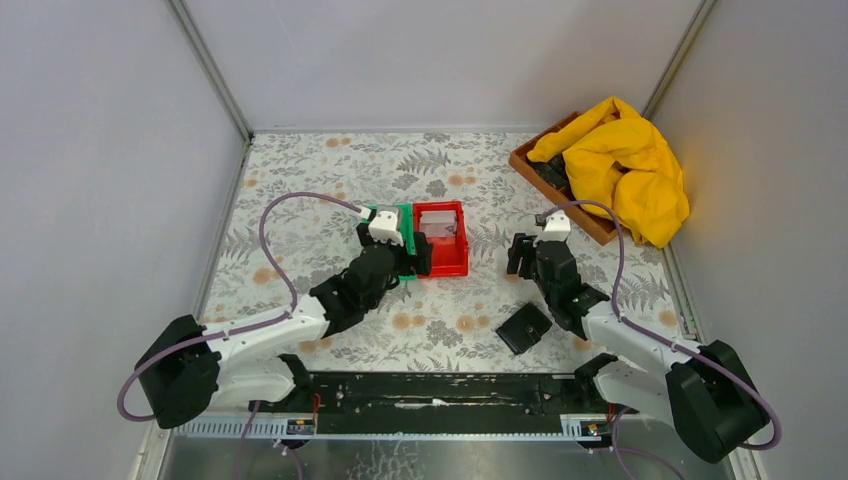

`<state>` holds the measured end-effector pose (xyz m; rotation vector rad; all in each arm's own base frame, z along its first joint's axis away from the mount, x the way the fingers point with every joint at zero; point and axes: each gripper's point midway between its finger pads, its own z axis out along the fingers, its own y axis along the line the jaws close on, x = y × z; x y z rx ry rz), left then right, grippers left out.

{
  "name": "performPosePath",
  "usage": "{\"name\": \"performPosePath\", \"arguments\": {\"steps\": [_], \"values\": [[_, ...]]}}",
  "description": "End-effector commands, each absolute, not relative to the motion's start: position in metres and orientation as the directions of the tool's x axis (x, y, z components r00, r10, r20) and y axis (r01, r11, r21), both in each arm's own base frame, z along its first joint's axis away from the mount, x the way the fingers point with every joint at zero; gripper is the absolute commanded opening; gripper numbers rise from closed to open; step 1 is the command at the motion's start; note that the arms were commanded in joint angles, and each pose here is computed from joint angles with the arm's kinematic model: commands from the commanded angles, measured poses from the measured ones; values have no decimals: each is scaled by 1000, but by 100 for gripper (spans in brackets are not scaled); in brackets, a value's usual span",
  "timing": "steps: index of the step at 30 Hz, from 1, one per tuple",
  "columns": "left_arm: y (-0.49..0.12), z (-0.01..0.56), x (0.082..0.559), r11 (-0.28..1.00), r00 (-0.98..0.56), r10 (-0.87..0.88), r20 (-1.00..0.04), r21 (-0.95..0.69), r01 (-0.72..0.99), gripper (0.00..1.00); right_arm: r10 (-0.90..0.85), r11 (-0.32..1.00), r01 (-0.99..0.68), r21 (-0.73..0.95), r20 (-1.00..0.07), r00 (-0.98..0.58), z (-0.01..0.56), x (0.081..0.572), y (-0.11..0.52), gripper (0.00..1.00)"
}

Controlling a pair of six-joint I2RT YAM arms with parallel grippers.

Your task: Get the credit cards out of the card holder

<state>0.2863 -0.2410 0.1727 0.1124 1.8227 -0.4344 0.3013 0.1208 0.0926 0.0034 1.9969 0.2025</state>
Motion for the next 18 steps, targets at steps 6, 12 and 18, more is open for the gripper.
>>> {"name": "performPosePath", "arguments": {"steps": [6,12,18], "values": [[-258,183,292,906,-292,-149,-945,-249,342,100,66,984,-124,129,-905,-420,100,312,138,70],[-286,182,274,812,-293,-96,-951,-245,529,100,82,994,-36,106,-907,-413,97,312,121,66],[-298,175,272,793,-312,-58,-948,-233,563,96,116,991,-10,131,-904,-412,97,312,121,42]]}}
